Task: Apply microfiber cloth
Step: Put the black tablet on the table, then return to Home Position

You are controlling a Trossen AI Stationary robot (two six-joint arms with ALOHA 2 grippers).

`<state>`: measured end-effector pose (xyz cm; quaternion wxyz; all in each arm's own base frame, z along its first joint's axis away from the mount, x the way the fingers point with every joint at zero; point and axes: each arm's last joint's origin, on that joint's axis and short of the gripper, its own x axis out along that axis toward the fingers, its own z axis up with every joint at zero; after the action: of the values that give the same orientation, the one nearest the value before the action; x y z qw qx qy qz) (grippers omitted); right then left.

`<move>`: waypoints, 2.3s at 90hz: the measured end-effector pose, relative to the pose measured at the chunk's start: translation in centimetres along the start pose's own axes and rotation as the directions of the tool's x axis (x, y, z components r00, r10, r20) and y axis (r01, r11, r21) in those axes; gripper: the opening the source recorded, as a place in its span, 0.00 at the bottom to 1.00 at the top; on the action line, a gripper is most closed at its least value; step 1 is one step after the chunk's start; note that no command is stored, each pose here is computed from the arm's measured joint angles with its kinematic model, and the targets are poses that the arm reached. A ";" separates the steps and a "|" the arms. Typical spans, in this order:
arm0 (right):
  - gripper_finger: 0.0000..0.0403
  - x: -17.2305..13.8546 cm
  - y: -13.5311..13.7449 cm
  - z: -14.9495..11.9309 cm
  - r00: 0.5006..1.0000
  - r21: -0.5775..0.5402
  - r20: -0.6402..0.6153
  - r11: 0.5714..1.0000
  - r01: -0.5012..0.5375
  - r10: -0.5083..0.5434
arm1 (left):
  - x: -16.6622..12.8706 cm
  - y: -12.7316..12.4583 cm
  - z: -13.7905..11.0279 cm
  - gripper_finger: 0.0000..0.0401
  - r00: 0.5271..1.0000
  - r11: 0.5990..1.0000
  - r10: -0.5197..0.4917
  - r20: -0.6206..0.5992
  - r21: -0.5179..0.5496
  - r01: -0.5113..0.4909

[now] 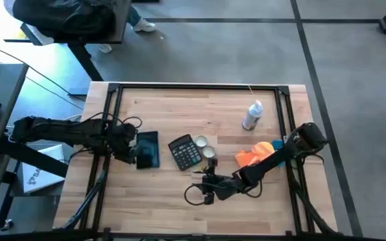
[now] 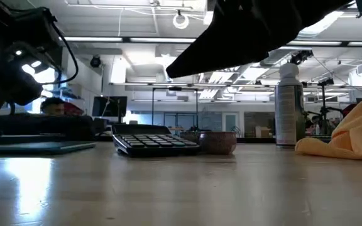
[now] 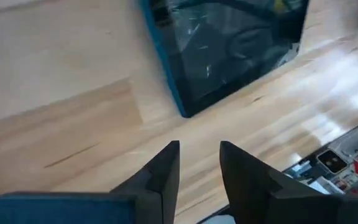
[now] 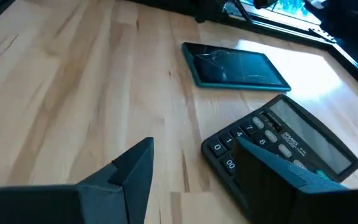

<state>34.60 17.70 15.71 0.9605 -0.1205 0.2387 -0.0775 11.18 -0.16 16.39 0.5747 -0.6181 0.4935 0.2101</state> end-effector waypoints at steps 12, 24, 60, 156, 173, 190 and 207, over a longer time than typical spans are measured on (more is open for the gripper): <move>0.47 -0.1 0.0 0.2 0.999 -0.004 0.024 0.999 0.036 -0.036 | -1.5 -4.1 0.8 0.21 0.894 0.936 -0.265 0.363 0.320 0.147; 0.47 -0.1 0.0 0.6 0.998 0.018 0.054 0.999 0.035 -0.036 | -1.1 -6.3 1.2 0.18 0.757 0.855 -0.377 0.533 0.514 0.064; 0.47 -0.1 0.0 0.6 0.998 0.046 0.056 0.999 0.019 -0.022 | 4.2 -6.3 1.0 0.10 0.791 0.835 -0.146 0.594 0.502 -0.223; 0.47 -0.1 -0.1 0.2 1.000 0.031 0.011 0.999 0.016 -0.016 | 3.2 -3.3 -3.6 0.00 0.733 0.589 0.435 0.523 0.451 -0.671; 0.47 -1.6 -1.5 2.4 0.997 0.003 0.069 1.000 0.023 -0.023 | 3.2 -6.4 -4.5 0.00 0.756 0.599 0.162 0.634 0.545 -0.586; 0.47 -4.0 -5.1 5.4 0.995 -0.038 0.103 0.999 -0.007 0.011 | 3.6 -9.9 -5.6 0.00 0.768 0.562 -0.189 0.612 0.709 -0.427; 0.47 -7.0 -9.6 7.6 0.992 -0.045 0.123 0.998 -0.034 0.040 | 3.2 -12.0 -6.6 0.00 0.733 0.460 -0.396 0.553 0.810 -0.363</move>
<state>31.23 11.39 27.82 0.9719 -0.1413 0.1822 -0.0468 20.69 -9.14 21.43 0.9474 -0.1073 0.2741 0.1255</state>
